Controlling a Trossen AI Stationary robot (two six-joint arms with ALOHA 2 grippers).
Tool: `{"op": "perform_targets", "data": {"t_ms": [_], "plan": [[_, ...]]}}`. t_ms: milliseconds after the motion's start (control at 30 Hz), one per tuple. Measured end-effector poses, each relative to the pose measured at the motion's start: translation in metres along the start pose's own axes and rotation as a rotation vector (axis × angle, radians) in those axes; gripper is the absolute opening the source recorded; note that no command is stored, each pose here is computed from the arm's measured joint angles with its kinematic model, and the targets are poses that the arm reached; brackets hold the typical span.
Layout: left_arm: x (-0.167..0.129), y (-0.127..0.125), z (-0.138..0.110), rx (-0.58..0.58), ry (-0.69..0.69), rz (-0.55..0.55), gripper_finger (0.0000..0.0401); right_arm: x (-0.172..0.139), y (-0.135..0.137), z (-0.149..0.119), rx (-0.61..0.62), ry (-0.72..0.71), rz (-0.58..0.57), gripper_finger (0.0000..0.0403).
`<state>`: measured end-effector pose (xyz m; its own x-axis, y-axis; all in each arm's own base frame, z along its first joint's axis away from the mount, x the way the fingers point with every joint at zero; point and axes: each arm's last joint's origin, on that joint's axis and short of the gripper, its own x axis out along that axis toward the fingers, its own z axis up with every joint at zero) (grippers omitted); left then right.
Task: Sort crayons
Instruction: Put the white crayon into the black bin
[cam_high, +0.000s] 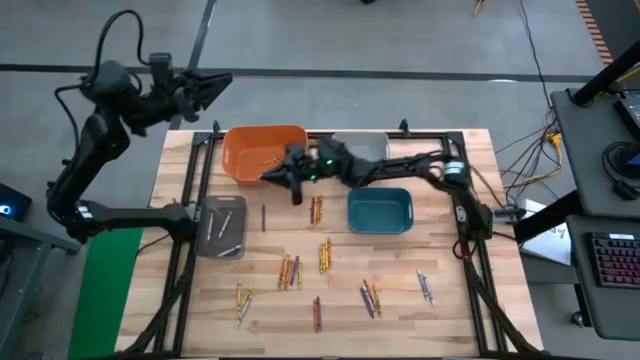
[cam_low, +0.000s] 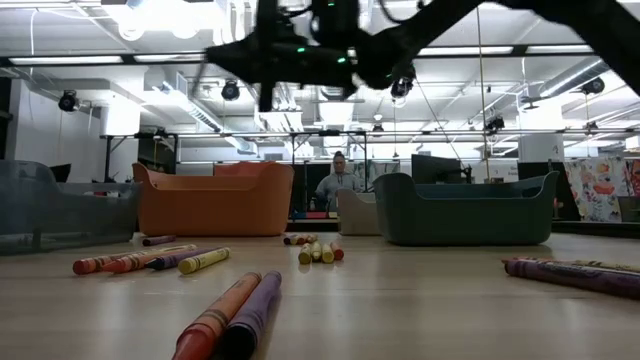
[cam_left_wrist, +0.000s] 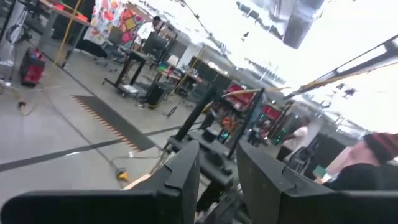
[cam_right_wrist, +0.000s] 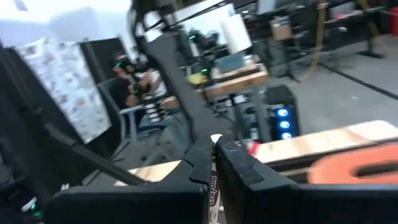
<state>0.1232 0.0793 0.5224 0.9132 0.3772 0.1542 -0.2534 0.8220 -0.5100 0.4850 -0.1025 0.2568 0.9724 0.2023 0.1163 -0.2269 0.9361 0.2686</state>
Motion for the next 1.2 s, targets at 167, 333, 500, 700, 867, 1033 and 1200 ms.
{"op": "perform_targets", "data": {"t_ms": [167,333,500,700,867,1033,1200], "plan": [[-0.006,-0.016,-0.005,-0.003,-0.03,-0.007,0.0089,0.037,0.006,-0.018,-0.046,-0.009,0.055,0.0008],[-0.008,-0.021,-0.007,0.012,-0.026,-0.023,0.0089,0.063,0.002,-0.032,-0.068,0.004,0.051,0.0009],[-0.01,-0.022,-0.007,0.032,-0.025,-0.024,0.0089,0.082,-0.011,-0.052,-0.077,0.09,-0.029,0.0009],[-0.019,-0.022,-0.006,0.098,-0.016,-0.019,0.0089,0.091,-0.025,-0.077,-0.032,0.199,-0.112,0.0009],[-0.026,-0.022,-0.008,0.124,0.005,-0.007,0.0089,0.093,-0.027,-0.081,0.002,0.212,-0.141,0.0009],[-0.033,-0.02,-0.01,0.142,0.044,0.013,0.0089,0.093,-0.028,-0.08,-0.013,0.191,-0.22,0.0009],[-0.035,-0.02,-0.012,0.148,0.061,0.021,0.0089,0.092,-0.03,-0.083,0.036,0.219,-0.249,0.0009]]}}
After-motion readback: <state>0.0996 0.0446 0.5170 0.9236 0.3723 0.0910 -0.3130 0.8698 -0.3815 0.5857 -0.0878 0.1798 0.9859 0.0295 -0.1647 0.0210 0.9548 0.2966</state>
